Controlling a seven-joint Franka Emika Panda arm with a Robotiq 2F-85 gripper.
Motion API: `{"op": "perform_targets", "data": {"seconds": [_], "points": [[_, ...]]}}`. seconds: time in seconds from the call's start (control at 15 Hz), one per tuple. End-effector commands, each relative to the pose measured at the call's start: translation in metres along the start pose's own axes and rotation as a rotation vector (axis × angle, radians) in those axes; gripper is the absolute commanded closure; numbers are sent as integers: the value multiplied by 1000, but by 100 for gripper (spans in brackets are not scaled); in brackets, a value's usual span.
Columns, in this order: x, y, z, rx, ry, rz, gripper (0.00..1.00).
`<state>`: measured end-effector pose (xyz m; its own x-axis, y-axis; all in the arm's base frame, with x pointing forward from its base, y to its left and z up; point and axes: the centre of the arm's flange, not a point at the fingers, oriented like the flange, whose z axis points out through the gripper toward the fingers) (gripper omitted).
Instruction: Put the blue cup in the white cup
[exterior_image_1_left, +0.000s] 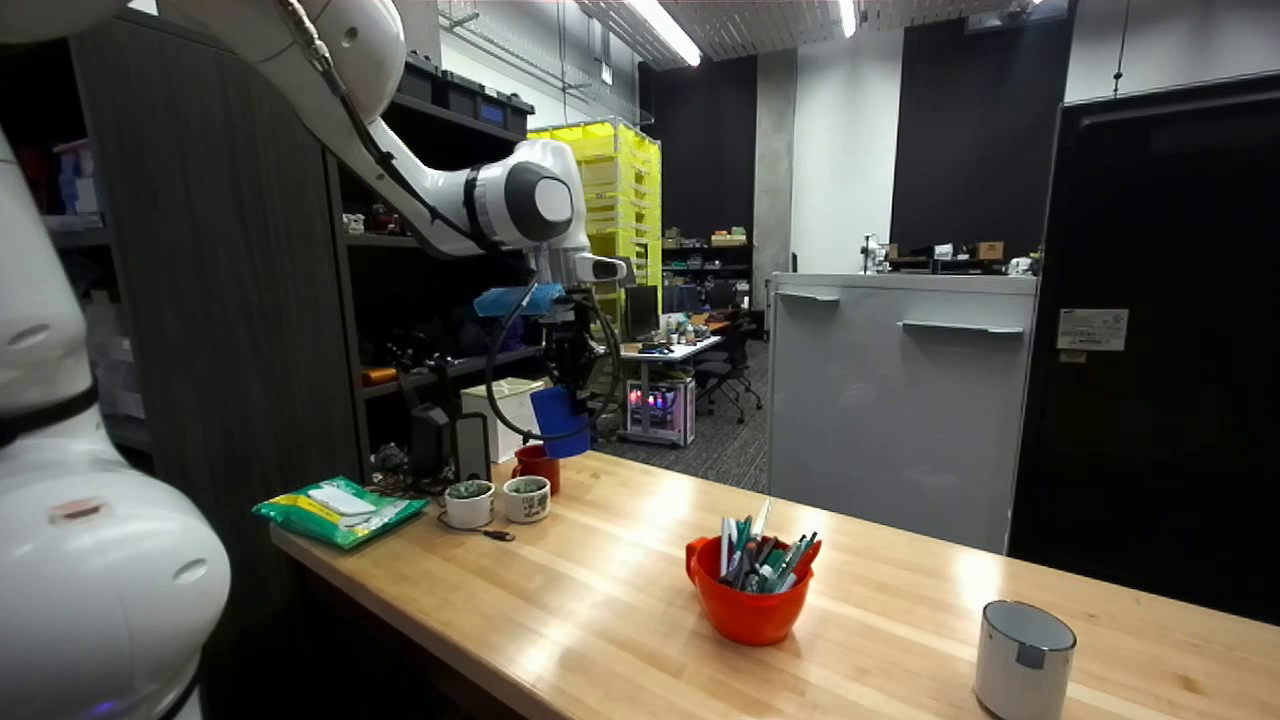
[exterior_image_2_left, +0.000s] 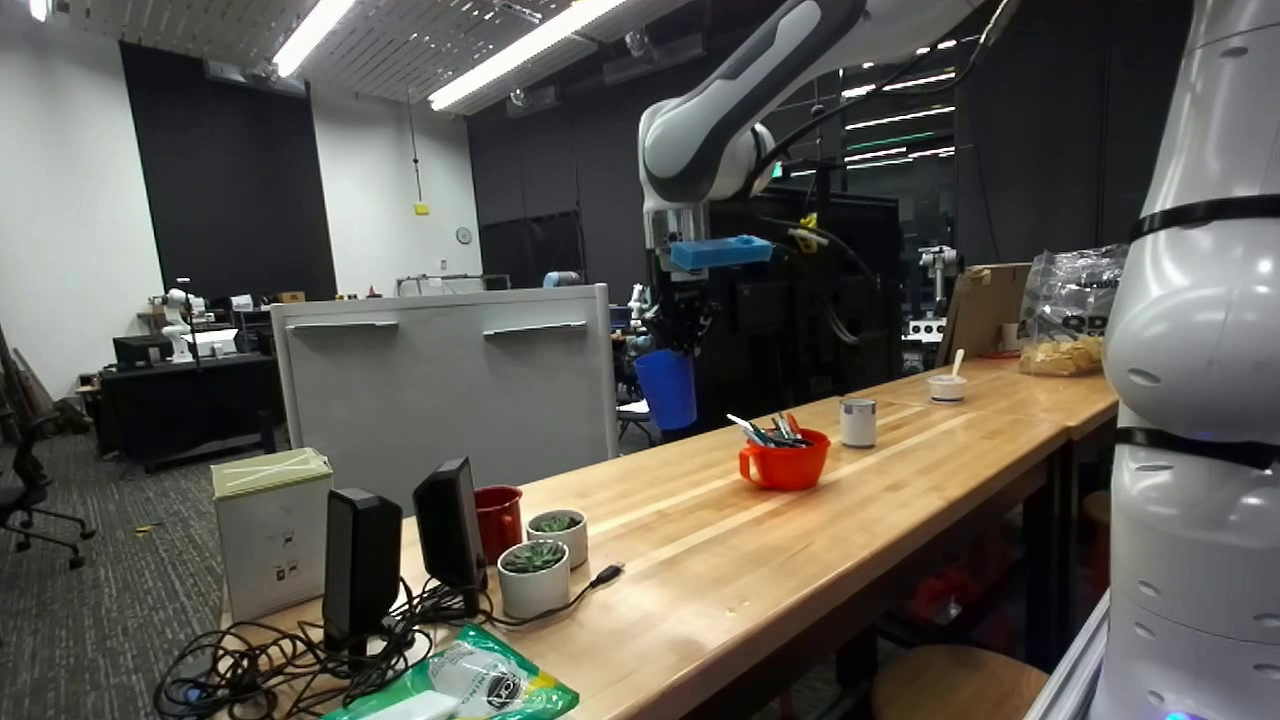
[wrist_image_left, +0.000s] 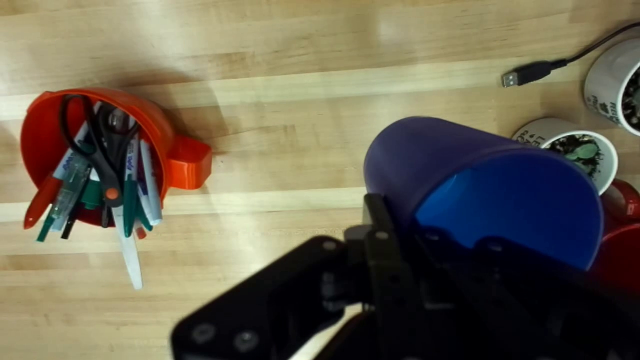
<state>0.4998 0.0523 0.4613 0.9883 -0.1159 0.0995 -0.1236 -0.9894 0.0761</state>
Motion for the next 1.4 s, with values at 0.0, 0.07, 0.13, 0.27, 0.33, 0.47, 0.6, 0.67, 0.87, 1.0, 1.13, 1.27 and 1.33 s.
{"op": "perform_targets", "data": {"seconds": [0.0, 0.07, 0.13, 0.27, 0.33, 0.47, 0.6, 0.67, 0.87, 1.0, 1.13, 1.27, 1.33], "points": [[0, 0, 0, 0, 0, 0, 96], [0, 0, 0, 0, 0, 0, 96], [0, 0, 0, 0, 0, 0, 96], [0, 0, 0, 0, 0, 0, 96], [0, 0, 0, 0, 0, 0, 96], [0, 0, 0, 0, 0, 0, 96], [0, 0, 0, 0, 0, 0, 96], [0, 0, 0, 0, 0, 0, 96], [0, 0, 0, 0, 0, 0, 96], [0, 0, 0, 0, 0, 0, 96], [0, 0, 0, 0, 0, 0, 96], [5, 8, 0, -3, 3, -3, 99], [9, 16, 0, -7, 11, 2, 99]]}}
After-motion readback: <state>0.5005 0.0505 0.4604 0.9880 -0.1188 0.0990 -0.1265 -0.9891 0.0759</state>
